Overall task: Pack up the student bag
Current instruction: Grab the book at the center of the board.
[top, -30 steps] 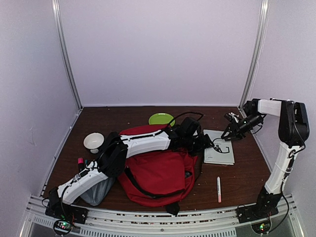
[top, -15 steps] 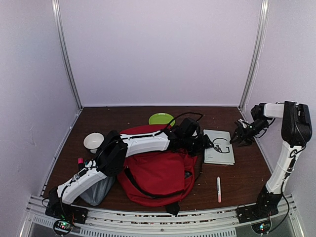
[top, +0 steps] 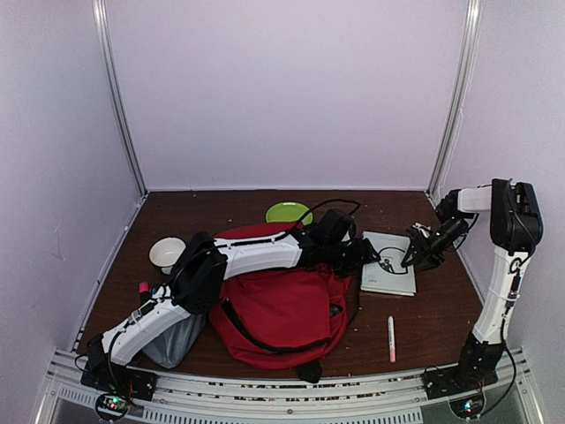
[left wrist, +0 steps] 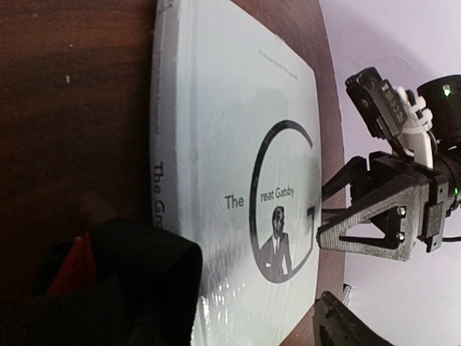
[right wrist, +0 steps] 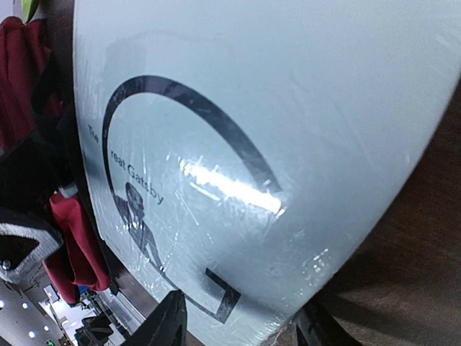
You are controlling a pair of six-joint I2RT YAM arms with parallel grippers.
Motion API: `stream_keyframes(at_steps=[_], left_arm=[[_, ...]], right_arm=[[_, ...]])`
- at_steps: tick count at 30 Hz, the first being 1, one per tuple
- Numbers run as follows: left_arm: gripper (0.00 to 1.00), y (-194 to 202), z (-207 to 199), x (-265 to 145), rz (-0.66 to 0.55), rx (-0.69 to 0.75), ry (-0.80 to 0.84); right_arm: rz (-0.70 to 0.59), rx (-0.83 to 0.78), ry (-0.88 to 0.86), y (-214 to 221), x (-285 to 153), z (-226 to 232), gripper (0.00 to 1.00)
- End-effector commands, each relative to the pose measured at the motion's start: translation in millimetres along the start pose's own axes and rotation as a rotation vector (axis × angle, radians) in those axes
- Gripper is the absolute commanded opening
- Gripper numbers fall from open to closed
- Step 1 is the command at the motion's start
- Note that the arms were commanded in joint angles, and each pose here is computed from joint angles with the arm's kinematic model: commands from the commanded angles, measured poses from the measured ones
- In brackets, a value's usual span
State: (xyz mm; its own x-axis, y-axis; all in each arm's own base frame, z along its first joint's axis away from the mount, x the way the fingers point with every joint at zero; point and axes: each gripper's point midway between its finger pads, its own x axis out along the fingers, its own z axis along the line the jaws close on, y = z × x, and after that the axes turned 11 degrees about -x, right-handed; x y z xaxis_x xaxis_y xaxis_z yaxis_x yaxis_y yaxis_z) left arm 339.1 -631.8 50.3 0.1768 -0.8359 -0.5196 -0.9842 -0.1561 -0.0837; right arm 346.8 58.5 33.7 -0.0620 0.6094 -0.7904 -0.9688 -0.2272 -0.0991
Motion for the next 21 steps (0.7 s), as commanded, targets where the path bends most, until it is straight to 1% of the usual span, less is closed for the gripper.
stream_keyframes(at_steps=[1,6,8,9,10,11,13,15,18,21], left_arm=[[0.74,2.2,15.8,4.5,0.019,-0.015,-0.02],[0.72,2.3,15.1,5.0,0.02,-0.014,-0.013],[0.71,2.6,14.0,5.4,0.022,-0.016,-0.005],[0.71,2.7,13.3,5.5,0.023,-0.015,-0.001],[0.7,2.8,12.8,5.6,0.023,-0.016,0.003],[0.7,3.2,12.4,5.8,0.025,-0.014,0.008],[0.69,3.7,9.7,5.4,0.029,-0.012,0.018],[0.67,3.9,6.4,5.3,0.029,-0.009,0.037],[0.61,5.5,5.7,6.4,0.037,-0.008,0.059],[0.52,7.2,3.1,6.3,0.047,-0.004,0.076]], right_arm=[[-0.074,-0.09,-0.234,-6.0,-8.2,66.8,0.5],[-0.203,-0.215,-0.376,-12.0,-44.2,119.1,0.5],[-0.235,-0.27,-0.43,-10.6,-51.9,135.4,0.51],[-0.241,-0.289,-0.424,-11.3,-50.5,135.2,0.52],[-0.237,-0.275,-0.394,-13.9,-44.5,127.9,0.52],[-0.226,-0.228,-0.363,-14.7,-35.4,116.8,0.53],[-0.209,-0.194,-0.319,-15.5,-22.0,100.8,0.53],[-0.191,-0.173,-0.31,-15.0,-12.8,92.3,0.53],[-0.173,-0.149,-0.295,-14.5,-6.3,84.9,0.53],[-0.184,-0.165,-0.256,-12.7,-11.0,84.6,0.53]])
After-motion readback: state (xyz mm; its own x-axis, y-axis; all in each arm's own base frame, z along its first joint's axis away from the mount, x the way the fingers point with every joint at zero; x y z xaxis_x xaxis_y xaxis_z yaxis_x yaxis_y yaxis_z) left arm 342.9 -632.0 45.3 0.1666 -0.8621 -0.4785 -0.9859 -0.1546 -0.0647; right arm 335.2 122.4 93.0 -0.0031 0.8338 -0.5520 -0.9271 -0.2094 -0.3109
